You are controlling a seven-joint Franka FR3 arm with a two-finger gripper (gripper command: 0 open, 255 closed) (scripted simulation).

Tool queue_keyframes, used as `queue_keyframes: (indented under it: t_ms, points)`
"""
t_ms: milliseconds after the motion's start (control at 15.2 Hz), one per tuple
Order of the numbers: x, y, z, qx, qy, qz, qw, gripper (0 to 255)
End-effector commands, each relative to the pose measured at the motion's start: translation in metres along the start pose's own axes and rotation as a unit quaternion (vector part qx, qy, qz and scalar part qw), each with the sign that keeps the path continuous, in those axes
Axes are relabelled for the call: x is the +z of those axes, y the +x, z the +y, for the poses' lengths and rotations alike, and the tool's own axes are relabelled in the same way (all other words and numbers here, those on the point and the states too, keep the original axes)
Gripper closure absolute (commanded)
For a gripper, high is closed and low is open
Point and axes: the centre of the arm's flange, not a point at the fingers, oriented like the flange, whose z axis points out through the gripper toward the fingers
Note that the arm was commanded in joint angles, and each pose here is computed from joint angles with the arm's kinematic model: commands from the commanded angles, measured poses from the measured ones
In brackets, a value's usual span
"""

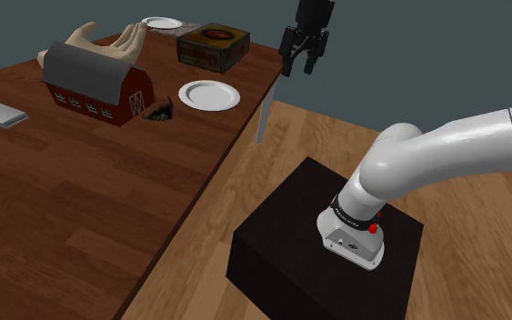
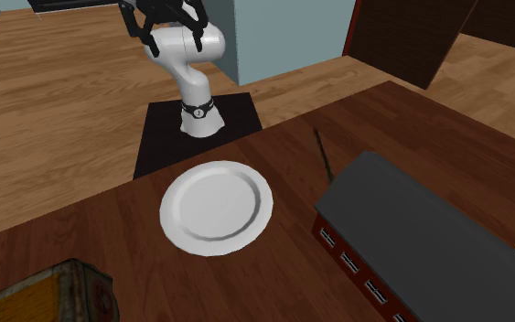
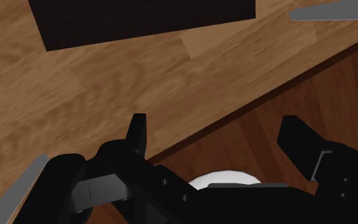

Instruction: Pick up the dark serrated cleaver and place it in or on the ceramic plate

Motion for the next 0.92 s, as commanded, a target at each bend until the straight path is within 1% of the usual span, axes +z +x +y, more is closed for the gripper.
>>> queue_keyframes:
  t_ms: [0, 396, 858]
  points:
    - [0.000, 0.000, 0.000, 0.000, 0.000, 0.000, 1.0000, 0]
    - [0.028, 0.059, -0.046, -0.008, 0.024, -0.023, 0.9994, 0]
    - [0.060, 0.126, -0.102, -0.017, 0.051, -0.050, 0.9973, 0]
